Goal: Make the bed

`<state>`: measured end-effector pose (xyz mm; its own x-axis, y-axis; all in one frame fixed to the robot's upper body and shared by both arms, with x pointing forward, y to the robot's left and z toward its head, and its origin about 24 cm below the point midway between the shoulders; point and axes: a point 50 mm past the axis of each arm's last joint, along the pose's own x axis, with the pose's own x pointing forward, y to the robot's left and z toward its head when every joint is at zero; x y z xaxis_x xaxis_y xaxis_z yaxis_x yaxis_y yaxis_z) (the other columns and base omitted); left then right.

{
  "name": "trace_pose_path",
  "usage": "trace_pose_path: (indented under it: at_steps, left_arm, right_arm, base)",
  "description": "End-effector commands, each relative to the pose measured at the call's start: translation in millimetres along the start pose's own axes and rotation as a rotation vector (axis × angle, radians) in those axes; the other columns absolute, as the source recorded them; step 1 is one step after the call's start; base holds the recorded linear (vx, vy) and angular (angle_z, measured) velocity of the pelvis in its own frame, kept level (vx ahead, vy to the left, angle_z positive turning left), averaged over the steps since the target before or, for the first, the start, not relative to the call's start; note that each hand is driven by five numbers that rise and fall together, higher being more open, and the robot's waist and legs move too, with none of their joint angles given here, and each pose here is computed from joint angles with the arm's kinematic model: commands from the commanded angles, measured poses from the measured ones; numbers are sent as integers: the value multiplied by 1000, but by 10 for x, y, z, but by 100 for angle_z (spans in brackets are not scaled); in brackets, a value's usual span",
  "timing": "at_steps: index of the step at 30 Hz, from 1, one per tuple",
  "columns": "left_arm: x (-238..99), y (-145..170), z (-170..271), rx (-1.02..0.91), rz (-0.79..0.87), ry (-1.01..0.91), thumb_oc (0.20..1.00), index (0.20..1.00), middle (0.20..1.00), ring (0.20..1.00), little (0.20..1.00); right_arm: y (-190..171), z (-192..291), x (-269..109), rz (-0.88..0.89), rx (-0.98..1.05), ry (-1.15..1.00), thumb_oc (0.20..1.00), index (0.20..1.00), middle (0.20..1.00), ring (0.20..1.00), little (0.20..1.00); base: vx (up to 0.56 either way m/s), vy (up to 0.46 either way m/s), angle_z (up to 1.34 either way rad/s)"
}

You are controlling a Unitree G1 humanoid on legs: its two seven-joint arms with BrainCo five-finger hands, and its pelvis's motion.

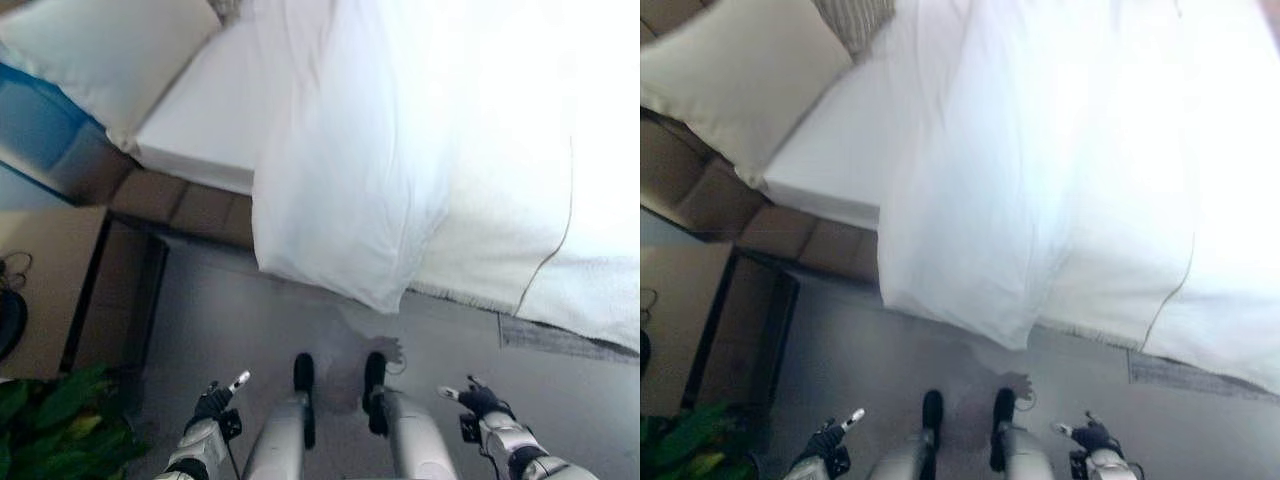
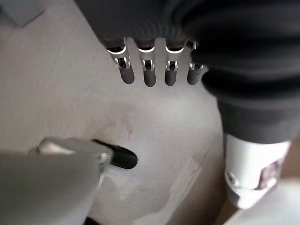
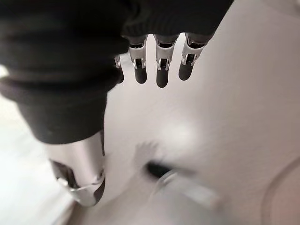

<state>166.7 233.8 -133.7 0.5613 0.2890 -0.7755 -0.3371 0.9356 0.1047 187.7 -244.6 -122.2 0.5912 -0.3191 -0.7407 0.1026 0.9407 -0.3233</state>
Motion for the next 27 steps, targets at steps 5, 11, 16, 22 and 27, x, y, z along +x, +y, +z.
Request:
trace_pose_path:
  at_steps: [5,11,16,22,27]
  left_arm:
    - [-10,167,-59,342,-24,9,1000,1000,1000,1000,1000]
    - [-77,327,-311,599,-3,80,1000,1000,1000,1000,1000]
    - [-115,264,-467,623,-44,132,1000,1000,1000,1000,1000]
    - [-149,126,-590,638,-112,169,1000,1000,1000,1000,1000]
    - [-159,55,-616,651,-153,176,1000,1000,1000,1000,1000]
  right_arm:
    - [-183,-146,-21,36,-227,23,1000,1000,1000,1000,1000]
    - [-201,-611,-140,63,-295,163,1000,1000,1000,1000,1000]
    - [-89,-786,-209,112,-292,215,1000,1000,1000,1000,1000]
    - [41,-830,-235,164,-301,231,1000,1000,1000,1000,1000]
    - [109,-811,-236,194,-342,220,1000,1000,1000,1000,1000]
  base:
    - [100,-10,-5]
    - [91,41,-9]
    - [20,31,-15]
    - [3,6,-2]
    - [2,4,-3]
